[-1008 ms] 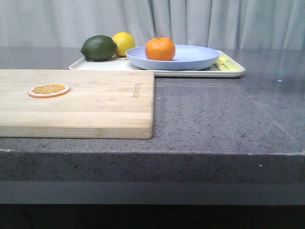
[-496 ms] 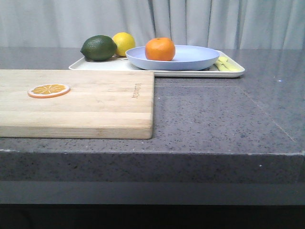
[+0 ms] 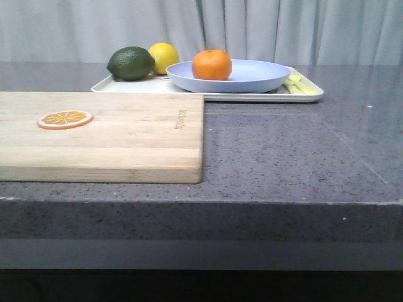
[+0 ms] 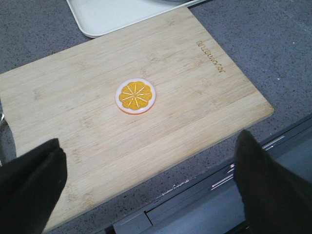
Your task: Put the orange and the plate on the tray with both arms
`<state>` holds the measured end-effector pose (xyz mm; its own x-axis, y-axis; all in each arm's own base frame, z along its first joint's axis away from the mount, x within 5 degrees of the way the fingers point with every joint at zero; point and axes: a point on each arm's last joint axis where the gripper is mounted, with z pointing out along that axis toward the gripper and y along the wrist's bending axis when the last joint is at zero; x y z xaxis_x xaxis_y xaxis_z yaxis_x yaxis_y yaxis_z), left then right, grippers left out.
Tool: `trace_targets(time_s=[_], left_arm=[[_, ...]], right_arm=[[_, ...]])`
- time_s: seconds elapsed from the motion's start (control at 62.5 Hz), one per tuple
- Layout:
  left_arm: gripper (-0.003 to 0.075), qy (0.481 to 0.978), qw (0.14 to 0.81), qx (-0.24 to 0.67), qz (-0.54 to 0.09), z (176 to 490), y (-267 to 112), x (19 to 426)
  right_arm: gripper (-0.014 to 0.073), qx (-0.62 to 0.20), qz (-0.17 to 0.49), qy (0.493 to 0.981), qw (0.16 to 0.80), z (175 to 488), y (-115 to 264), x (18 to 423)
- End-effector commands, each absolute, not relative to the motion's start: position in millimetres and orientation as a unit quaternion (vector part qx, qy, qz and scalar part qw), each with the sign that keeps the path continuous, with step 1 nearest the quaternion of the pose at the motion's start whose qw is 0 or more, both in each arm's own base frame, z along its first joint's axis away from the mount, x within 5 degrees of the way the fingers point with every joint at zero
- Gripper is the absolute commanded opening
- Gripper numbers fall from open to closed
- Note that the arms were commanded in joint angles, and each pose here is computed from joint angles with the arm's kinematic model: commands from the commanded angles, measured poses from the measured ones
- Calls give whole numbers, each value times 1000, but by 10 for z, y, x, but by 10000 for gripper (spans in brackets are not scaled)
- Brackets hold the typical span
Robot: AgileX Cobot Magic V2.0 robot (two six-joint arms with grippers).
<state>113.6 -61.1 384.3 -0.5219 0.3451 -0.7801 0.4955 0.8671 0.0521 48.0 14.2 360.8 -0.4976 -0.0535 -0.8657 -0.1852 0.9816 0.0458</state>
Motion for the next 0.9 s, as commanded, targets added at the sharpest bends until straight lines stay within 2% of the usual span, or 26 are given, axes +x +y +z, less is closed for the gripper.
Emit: trace_targets(time_s=[0.0, 0.112, 0.208, 0.336, 0.496, 0.592, 0.688, 0.88], left_arm=[[673, 852, 460, 232, -98, 3957, -619, 1160], [668, 852, 460, 232, -98, 3957, -619, 1160], [608, 852, 460, 232, -98, 3957, -619, 1160], [424, 852, 460, 232, -98, 3957, -619, 1160], [194, 852, 460, 232, -98, 3957, -619, 1160], [69, 852, 460, 232, -98, 3957, -619, 1160], [-20, 852, 460, 232, -98, 3957, -619, 1160], [-20, 852, 460, 232, -98, 3957, -619, 1160]], right_arm=[[416, -63, 61, 843, 530, 3674, 128, 484], [388, -64, 59, 846, 527, 3664, 125, 486], [275, -64, 58, 846, 527, 3663, 124, 486], [73, -64, 58, 846, 527, 3663, 124, 486], [-74, -64, 57, 846, 527, 3663, 124, 486], [-67, -64, 55, 846, 527, 3663, 121, 487], [-67, -64, 55, 846, 526, 3662, 121, 486], [-67, -64, 55, 846, 526, 3662, 121, 486]])
